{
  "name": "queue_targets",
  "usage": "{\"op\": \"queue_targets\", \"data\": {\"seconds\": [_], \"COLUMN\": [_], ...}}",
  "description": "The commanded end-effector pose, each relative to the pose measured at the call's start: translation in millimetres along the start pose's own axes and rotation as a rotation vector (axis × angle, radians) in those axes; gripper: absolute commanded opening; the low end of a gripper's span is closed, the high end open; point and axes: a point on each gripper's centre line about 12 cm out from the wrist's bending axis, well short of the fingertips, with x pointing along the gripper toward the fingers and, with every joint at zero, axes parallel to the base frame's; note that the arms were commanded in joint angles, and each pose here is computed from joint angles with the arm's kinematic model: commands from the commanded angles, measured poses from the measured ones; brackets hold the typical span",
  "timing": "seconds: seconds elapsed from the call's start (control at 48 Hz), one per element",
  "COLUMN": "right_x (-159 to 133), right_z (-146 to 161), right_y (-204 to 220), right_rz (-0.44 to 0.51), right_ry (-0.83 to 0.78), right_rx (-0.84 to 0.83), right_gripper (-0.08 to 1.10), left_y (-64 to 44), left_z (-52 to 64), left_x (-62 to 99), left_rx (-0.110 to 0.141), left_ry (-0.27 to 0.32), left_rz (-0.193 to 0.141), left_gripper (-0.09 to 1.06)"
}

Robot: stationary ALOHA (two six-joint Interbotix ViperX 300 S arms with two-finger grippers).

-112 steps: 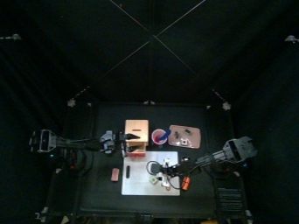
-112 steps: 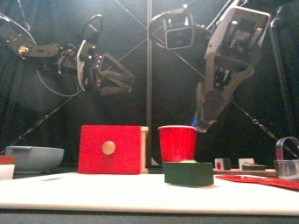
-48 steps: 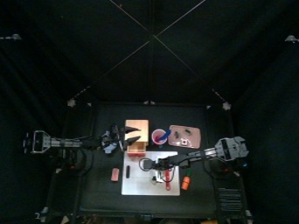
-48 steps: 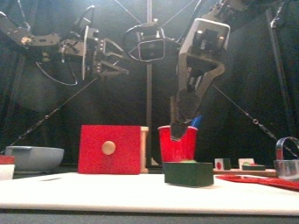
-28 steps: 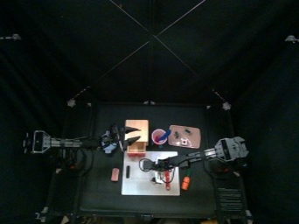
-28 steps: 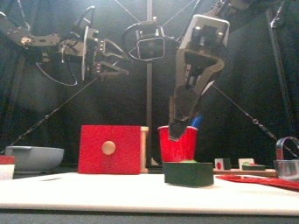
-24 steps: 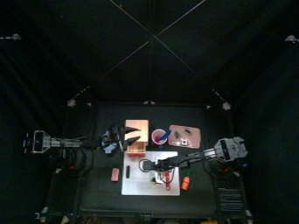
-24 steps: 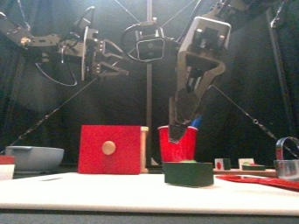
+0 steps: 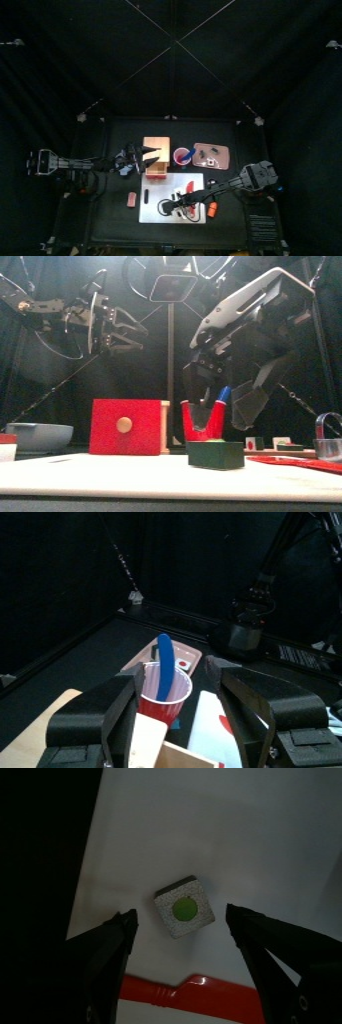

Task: Place sushi on board then cut the sushi with the knife then place the pieces on the plate
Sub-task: Place the 4 sushi pieces on the plate

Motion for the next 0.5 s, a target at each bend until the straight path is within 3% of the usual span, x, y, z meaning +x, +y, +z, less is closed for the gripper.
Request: {"op": "queue_targets", "data": {"seconds": [0.021, 0.333, 0.5], "right_x": [-10.0, 3.1, 3.5], "right_z": [9.4, 5.3, 5.4], "right_y": [-4.7, -0.1, -0.1], "right_rz": [-0.013, -0.007, -0.007], "right_ry": [-0.034, 0.000, 0.002], "right_rx": [-0.005, -0.015, -0.015], "right_gripper": [1.00, 0.98, 0.84], "left_y": [-1.1, -0.4, 0.0], "left_z": [6.2, 5.3, 3.7], "left_x": [1.9, -0.7, -1.5], "left_rx": [-0.001, -0.002, -0.003], "left_ry": [-0.024, -0.021, -0.017], "left_rz": [-0.002, -0.001, 0.000], "left_gripper": [0.88, 0.88, 0.88]}}
